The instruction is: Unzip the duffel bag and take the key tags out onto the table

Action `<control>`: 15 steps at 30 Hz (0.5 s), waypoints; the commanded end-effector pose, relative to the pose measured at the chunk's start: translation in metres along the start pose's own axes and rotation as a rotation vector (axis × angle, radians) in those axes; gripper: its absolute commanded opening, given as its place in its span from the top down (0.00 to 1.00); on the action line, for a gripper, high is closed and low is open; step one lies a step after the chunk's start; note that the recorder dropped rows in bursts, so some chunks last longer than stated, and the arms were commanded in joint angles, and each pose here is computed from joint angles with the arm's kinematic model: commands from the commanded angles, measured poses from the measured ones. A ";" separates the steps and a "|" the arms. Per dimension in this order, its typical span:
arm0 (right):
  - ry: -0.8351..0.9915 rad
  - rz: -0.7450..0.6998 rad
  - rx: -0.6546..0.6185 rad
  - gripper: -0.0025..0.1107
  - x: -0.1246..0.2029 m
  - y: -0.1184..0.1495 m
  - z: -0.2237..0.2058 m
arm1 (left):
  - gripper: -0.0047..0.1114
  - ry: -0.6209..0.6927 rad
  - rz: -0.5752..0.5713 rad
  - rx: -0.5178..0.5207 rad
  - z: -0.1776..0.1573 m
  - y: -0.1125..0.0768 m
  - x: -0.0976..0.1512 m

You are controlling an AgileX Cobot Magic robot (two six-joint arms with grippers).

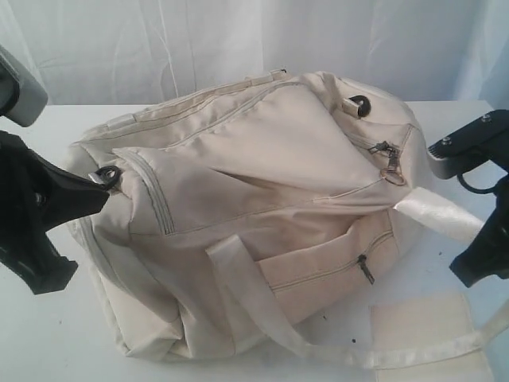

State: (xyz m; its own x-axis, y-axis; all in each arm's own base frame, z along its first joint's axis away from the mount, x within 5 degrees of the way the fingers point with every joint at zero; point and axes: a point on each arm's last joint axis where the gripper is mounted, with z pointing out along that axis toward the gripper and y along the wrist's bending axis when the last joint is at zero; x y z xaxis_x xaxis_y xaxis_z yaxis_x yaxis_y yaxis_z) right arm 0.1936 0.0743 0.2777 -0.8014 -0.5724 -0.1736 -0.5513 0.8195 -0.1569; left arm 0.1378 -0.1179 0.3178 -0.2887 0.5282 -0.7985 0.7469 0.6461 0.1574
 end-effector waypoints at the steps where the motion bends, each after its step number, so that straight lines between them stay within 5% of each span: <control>1: 0.051 0.005 0.022 0.98 0.014 0.000 -0.007 | 0.96 -0.005 -0.002 0.010 -0.003 -0.001 -0.001; 8: -0.114 0.036 -0.043 0.98 -0.001 0.005 -0.008 | 0.96 -0.003 -0.002 0.011 -0.003 -0.002 -0.001; 15: -0.204 -0.094 -0.066 0.94 -0.015 0.008 -0.002 | 0.96 -0.003 0.002 0.011 -0.003 -0.002 -0.001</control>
State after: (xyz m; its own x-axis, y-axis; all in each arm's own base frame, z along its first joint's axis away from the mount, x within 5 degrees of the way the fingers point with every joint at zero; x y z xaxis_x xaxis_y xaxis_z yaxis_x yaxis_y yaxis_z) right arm 0.1973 0.0853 0.2856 -0.7226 -0.5960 -0.3501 -0.5975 0.7933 -0.1173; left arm 0.1377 -0.1179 0.3177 -0.2898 0.5292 -0.7975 0.7472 0.6458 0.1571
